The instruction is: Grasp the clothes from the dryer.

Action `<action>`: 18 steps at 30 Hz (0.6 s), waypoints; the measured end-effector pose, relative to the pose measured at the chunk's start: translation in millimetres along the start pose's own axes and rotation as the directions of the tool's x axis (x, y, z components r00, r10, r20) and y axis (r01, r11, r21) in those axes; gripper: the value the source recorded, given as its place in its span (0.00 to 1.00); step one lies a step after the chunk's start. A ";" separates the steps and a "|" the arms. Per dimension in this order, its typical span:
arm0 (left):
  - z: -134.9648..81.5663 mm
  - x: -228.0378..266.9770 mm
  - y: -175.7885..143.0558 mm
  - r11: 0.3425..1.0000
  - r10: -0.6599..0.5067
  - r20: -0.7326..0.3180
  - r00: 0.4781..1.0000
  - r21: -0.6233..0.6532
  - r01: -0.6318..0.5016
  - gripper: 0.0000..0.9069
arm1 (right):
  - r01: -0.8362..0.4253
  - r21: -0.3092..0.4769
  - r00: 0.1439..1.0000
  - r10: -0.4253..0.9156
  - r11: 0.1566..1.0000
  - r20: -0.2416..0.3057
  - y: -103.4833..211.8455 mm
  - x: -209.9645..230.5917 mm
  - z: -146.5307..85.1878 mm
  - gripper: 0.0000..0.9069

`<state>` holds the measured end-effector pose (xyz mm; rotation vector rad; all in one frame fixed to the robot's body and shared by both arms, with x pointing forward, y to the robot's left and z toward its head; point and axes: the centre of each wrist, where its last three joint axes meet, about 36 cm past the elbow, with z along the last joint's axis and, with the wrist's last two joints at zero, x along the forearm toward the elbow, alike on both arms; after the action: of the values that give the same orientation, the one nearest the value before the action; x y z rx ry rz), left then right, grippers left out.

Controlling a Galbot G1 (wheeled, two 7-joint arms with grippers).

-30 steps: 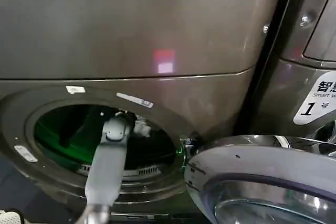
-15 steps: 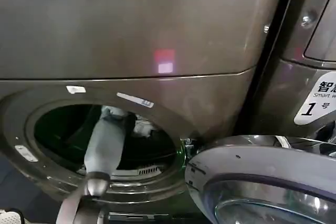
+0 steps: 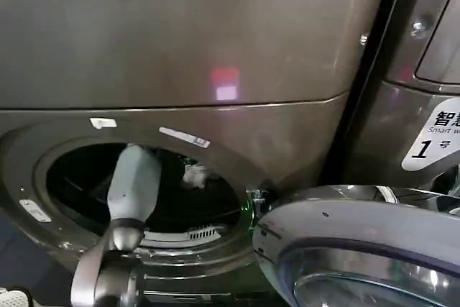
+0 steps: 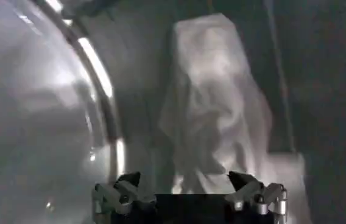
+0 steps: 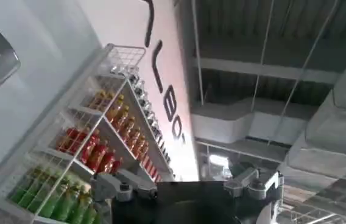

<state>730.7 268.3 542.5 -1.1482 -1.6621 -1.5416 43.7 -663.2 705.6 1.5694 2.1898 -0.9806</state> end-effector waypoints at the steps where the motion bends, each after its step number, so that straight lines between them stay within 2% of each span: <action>1: -1.0 -1.0 0.9 1.000 0.004 0.000 1.000 -0.001 -0.004 1.00 | 0.002 0.000 1.000 -0.002 1.000 0.001 1.3 0.2 0.0 1.00; 10: 2.6 -14.6 4.2 0.999 0.052 -0.005 0.999 0.010 -0.052 1.00 | 0.016 -0.003 1.000 -0.016 1.000 -0.006 10.5 2.9 4.4 1.00; 18: 8.9 -34.2 -0.8 0.999 0.037 0.013 0.999 0.033 -0.037 1.00 | 0.022 -0.006 1.000 -0.022 1.000 -0.011 14.5 5.0 7.4 1.00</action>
<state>746.7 270.3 511.0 -1.1666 -1.6591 -1.4811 53.9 -661.8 692.1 1.5550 2.2202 -0.9733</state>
